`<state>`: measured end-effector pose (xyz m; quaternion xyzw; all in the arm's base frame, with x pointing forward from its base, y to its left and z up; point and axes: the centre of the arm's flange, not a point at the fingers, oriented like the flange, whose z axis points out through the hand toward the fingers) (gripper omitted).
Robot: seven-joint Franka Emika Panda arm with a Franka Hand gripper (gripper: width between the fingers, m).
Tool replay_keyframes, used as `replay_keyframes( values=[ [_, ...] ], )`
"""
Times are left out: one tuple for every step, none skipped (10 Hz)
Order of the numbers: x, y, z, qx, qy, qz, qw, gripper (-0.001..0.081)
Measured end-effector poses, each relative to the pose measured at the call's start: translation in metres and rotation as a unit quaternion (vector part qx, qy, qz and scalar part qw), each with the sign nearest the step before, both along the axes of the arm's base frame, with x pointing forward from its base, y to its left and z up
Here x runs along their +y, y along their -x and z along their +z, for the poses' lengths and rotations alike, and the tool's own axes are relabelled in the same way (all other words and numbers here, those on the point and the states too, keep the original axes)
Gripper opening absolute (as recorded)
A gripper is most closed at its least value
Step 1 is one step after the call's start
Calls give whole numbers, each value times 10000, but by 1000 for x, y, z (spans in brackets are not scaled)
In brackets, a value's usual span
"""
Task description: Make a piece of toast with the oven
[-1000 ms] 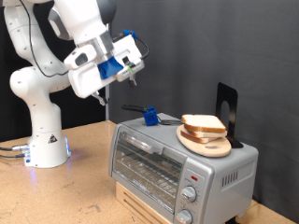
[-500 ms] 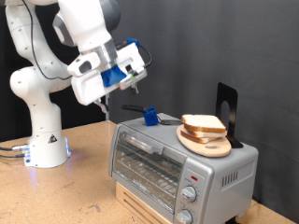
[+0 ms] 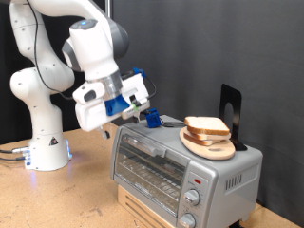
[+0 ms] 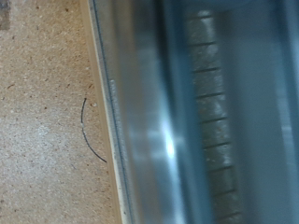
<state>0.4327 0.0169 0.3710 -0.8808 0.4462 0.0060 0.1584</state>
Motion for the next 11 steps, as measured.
replay_keyframes(
  values=[
    [0, 0, -8, 5, 30, -46, 10000, 808],
    [-1, 0, -14, 10, 64, -79, 9999, 808],
    [-2, 0, -21, 20, 102, -112, 9999, 808],
    [-4, 0, -23, 14, 120, -136, 9998, 808],
    [-9, 0, -23, 14, 151, -171, 9997, 808],
    [-16, 0, -22, 21, 222, -236, 9995, 808],
    [-25, 1, -22, 33, 321, -320, 9990, 808],
    [-36, 2, -23, 50, 409, -415, 9983, 808],
    [-47, 2, -25, 79, 457, -508, 9976, 808],
    [-55, 3, -28, 123, 485, -578, 9971, 808],
    [-63, 4, -31, 166, 527, -625, 9965, 808]
  ],
)
